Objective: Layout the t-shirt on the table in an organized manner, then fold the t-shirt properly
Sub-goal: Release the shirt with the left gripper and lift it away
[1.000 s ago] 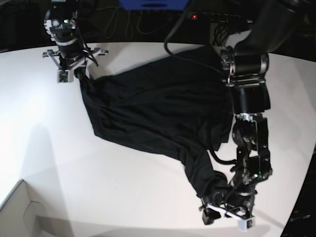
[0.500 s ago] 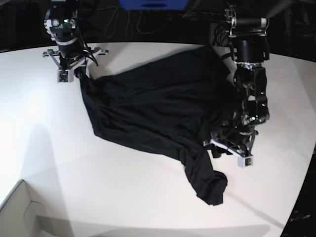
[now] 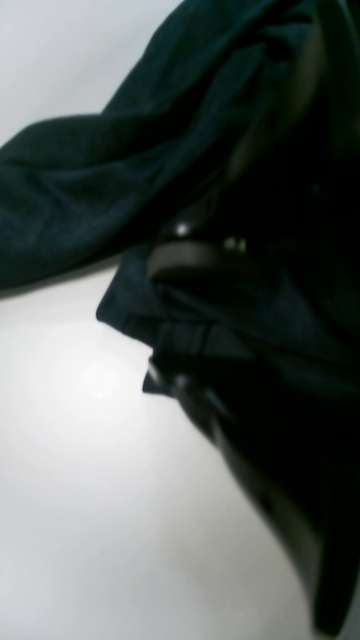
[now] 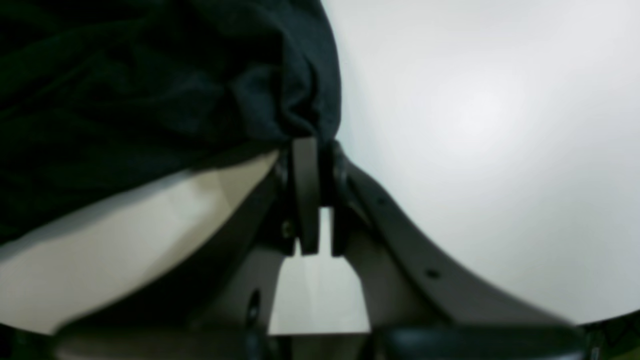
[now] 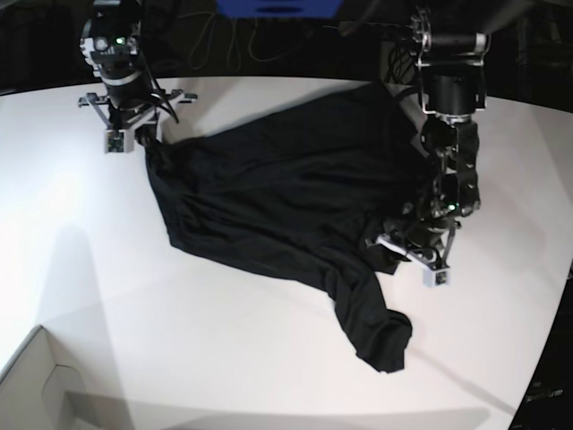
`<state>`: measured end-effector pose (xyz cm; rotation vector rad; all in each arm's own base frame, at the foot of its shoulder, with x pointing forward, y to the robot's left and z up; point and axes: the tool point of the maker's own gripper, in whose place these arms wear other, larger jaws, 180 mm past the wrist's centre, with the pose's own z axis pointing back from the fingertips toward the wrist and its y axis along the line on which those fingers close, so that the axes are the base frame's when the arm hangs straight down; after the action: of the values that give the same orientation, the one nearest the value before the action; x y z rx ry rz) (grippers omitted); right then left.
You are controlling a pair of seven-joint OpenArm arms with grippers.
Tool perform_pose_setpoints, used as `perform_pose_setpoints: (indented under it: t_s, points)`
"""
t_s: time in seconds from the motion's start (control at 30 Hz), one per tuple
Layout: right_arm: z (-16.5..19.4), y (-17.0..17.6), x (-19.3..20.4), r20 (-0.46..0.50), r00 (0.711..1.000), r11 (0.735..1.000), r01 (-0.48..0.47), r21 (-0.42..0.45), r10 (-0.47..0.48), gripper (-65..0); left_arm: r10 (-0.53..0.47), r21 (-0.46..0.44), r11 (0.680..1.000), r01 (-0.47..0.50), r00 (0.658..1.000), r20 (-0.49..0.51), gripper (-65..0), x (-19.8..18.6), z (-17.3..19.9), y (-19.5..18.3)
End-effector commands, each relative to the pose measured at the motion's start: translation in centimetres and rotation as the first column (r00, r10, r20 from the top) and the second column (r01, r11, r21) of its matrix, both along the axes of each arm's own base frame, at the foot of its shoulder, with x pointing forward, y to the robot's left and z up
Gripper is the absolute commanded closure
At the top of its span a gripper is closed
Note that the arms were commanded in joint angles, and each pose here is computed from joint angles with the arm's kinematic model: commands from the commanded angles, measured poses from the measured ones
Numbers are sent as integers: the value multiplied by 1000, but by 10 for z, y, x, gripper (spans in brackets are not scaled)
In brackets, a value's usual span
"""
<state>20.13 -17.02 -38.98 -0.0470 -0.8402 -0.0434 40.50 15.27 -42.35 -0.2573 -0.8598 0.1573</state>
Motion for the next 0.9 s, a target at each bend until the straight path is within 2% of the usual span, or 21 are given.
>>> perform_pose_setpoints:
  t_s: [0.0,0.03,0.13,0.33,0.5,0.7,0.87]
  points:
    - [8,2,5,36,999,1000,-9,4,9,0,-14,-6,1000,14,999,29,-79,9,11,-5]
    - [8,2,5,36,999,1000,-9,4,9,0,-12,-7,1000,12,1000,26,-3,8,11,-4]
    - [9,2,5,38,999,1000,-9,4,9,0,16,-12,1000,-16,999,44,-18,11,18,6]
    - [-1,2,6,18,1000,1000,-6,13,5,0,136,-3,991,-137,975,174,-2,2,76,57]
    - [-12,3,7,-1,1000,1000,-2,23,2,0,274,8,960,-281,942,192,-2,-26,102,116]
    - [-2,7,13,32,999,999,4,35,-5,0,430,19,899,-438,890,152,-4,-64,94,179]
    - [15,11,21,80,997,999,-8,31,5,0,442,42,894,-445,894,78,-6,-83,67,187]
